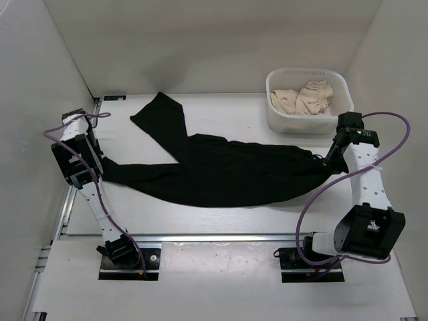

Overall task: Fold and stack the trousers
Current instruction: Flatten the trousers out

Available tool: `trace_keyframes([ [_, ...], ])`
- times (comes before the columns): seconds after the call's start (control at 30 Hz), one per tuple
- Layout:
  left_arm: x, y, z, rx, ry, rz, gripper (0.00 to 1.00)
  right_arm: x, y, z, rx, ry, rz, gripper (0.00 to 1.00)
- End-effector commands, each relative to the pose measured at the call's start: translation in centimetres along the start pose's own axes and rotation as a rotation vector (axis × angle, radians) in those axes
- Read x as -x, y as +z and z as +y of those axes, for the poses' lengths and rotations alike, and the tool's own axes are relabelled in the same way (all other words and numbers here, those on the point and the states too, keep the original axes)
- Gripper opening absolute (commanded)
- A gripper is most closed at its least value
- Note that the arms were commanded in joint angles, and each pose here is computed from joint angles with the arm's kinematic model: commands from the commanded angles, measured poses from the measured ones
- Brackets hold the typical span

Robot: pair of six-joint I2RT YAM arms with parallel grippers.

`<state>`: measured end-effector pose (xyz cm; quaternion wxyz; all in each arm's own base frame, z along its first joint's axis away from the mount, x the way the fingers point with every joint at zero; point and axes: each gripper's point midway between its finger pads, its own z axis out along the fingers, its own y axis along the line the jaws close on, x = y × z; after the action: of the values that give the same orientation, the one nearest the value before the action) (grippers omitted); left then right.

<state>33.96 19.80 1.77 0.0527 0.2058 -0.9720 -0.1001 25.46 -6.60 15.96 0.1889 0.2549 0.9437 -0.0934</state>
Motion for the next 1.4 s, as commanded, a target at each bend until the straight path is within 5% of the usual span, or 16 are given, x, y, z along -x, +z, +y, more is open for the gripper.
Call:
trace_keyframes([
  [0.0, 5.3, -5.3, 0.3, -0.031, -0.050, -0.254, 0.27, 1.1, -0.3, 0.7, 0.041, -0.005, -0.038, 0.00],
  [0.07, 6.2, -7.4, 0.3, -0.052, -0.062, -0.332, 0.15, 0.7, -0.1, 0.6, 0.038, -0.008, -0.028, 0.00],
  [0.23, 6.7, -11.0, 0.6, -0.082, -0.079, -0.457, 0.14, 0.6, 0.0, 0.8, 0.050, -0.007, -0.030, 0.00],
  [0.43, 2.4, -18.0, 2.0, -0.088, -0.102, -0.594, 0.14, 1.3, -2.0, -0.2, 0.023, 0.025, -0.080, 0.00],
  [0.73, -5.2, -21.2, 7.2, 0.047, -0.192, -0.549, 0.14, 3.5, -8.0, -1.8, 0.016, 0.148, -0.243, 0.00],
  [0.93, -4.3, -16.1, 5.7, 0.069, -0.128, -0.358, 0.14, 2.1, -5.7, 0.5, 0.116, 0.104, -0.161, 0.00],
  [1.13, 2.9, -12.1, -1.4, -0.052, 0.008, -0.307, 0.19, 3.5, -2.4, 3.7, 0.201, 0.052, -0.089, 0.00],
  [1.17, 4.7, -12.8, -1.9, -0.055, 0.012, -0.351, 0.21, 3.6, -1.7, 4.5, 0.228, 0.034, -0.059, 0.00],
  [1.33, 8.2, -9.2, -3.5, -0.012, 0.035, -0.341, 0.67, 2.8, 0.7, 6.3, 0.276, 0.010, 0.042, 0.00],
  [1.37, 7.8, -8.7, -3.6, -0.011, 0.038, -0.328, 0.69, 2.8, 0.7, 6.2, 0.276, 0.001, 0.041, 0.00],
])
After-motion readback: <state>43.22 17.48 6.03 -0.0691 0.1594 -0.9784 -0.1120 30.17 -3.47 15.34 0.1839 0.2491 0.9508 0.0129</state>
